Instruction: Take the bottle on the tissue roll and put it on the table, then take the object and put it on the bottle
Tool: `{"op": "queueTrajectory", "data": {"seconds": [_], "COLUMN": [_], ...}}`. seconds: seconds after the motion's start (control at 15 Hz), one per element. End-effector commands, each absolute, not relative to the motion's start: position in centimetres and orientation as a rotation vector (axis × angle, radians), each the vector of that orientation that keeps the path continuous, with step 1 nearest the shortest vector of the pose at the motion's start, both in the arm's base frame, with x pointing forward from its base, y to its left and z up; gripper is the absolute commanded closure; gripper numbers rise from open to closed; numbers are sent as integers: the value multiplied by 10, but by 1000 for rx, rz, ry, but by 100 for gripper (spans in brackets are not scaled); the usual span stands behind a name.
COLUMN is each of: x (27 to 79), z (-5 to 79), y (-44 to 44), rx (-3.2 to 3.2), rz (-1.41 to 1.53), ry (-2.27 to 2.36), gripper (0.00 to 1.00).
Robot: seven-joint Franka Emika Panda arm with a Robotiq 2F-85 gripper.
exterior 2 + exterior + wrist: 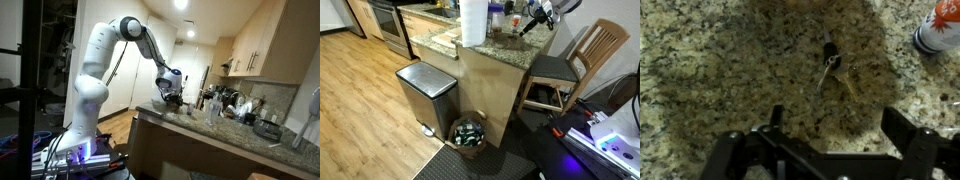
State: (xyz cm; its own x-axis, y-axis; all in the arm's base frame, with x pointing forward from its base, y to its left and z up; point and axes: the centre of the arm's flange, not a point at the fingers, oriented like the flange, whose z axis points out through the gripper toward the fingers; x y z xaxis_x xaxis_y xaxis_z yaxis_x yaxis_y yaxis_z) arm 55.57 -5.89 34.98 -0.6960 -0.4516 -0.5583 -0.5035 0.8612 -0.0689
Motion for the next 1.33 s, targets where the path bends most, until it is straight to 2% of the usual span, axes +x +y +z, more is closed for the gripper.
{"op": "queueTrajectory", "data": {"seconds": [0.0, 0.13, 0.73, 0.87, 1.27], "x": [559, 560, 621, 608, 613], "z": [347, 346, 304, 312, 288], "y": [-59, -58, -82, -76, -81], "rx": [-696, -694, -717, -709, -720], "rz": [118, 120, 330, 302, 347], "ry": [2453, 2455, 2299, 2327, 2356], "gripper": [0, 0, 0, 0, 0]}}
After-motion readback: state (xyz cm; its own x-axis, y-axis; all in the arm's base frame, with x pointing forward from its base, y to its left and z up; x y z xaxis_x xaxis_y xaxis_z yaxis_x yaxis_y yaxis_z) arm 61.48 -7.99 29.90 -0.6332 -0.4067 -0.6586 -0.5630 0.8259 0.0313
